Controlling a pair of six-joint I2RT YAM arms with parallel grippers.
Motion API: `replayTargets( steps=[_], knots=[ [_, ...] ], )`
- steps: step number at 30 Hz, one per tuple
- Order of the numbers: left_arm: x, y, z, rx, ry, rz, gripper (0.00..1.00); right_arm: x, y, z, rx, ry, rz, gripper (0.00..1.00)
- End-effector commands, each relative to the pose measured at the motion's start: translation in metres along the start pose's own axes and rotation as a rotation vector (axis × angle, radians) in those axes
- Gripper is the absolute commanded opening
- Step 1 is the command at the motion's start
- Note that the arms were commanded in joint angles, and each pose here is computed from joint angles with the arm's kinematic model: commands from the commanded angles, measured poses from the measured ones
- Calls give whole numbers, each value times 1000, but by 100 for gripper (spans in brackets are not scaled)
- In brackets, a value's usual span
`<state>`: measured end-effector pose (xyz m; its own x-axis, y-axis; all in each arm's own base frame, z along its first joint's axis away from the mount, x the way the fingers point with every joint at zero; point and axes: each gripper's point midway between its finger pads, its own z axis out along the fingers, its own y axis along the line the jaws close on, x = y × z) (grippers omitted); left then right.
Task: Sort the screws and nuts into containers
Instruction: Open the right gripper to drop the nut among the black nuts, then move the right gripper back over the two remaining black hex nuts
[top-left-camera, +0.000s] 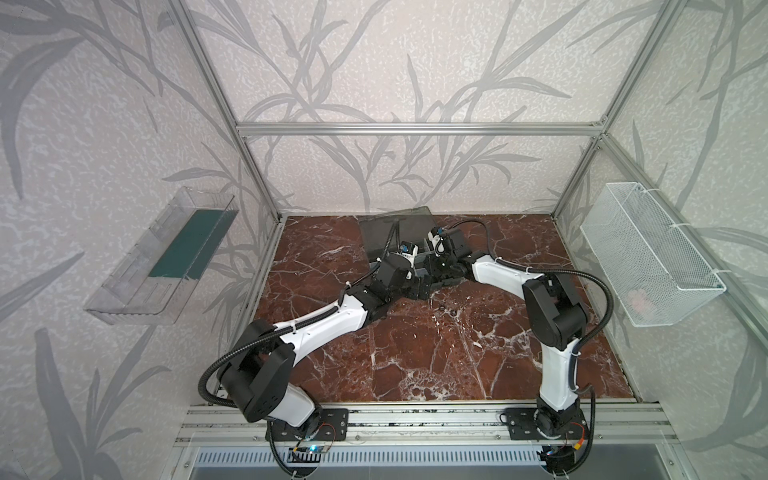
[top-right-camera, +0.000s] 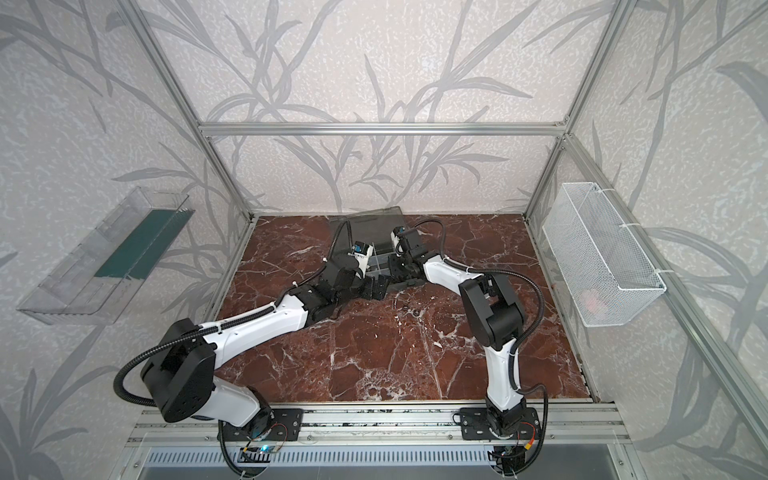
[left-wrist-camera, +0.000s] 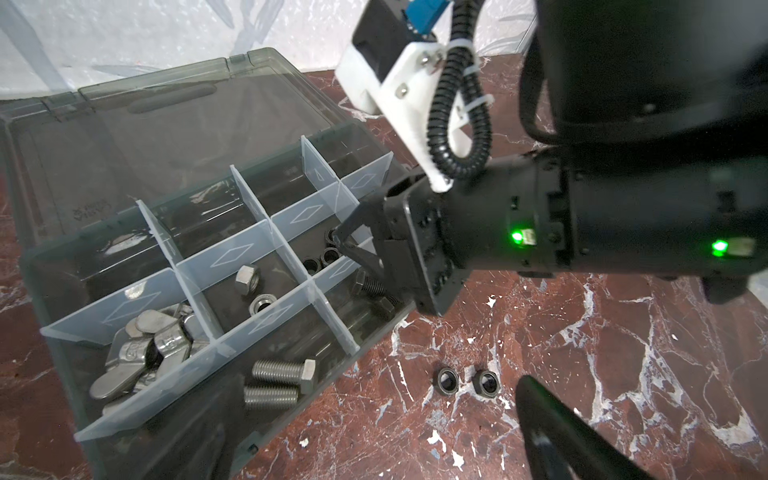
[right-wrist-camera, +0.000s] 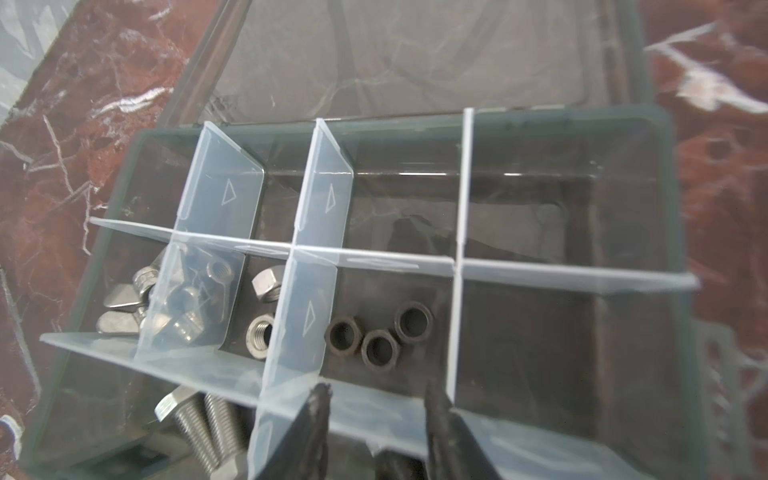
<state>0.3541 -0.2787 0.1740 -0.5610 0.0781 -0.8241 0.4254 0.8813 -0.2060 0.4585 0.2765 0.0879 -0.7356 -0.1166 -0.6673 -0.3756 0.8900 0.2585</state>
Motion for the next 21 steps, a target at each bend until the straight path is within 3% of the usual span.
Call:
replayTargets(
  steps=[1,13,15,21],
  knots=[
    [-19,1,-10,-20,-47,22,99,-37,-4,-38,62,-147,-24,50],
    [-24,-2,-15,-4,-65,13,99,-21,-42,-113,322,-125,-81,94],
    [-24,-2,-14,-2,-63,12,99,-16,-48,-123,357,-122,-70,99],
    [-21,-2,-11,0,-53,9,99,10,-68,-148,470,-64,-14,99]
  ],
)
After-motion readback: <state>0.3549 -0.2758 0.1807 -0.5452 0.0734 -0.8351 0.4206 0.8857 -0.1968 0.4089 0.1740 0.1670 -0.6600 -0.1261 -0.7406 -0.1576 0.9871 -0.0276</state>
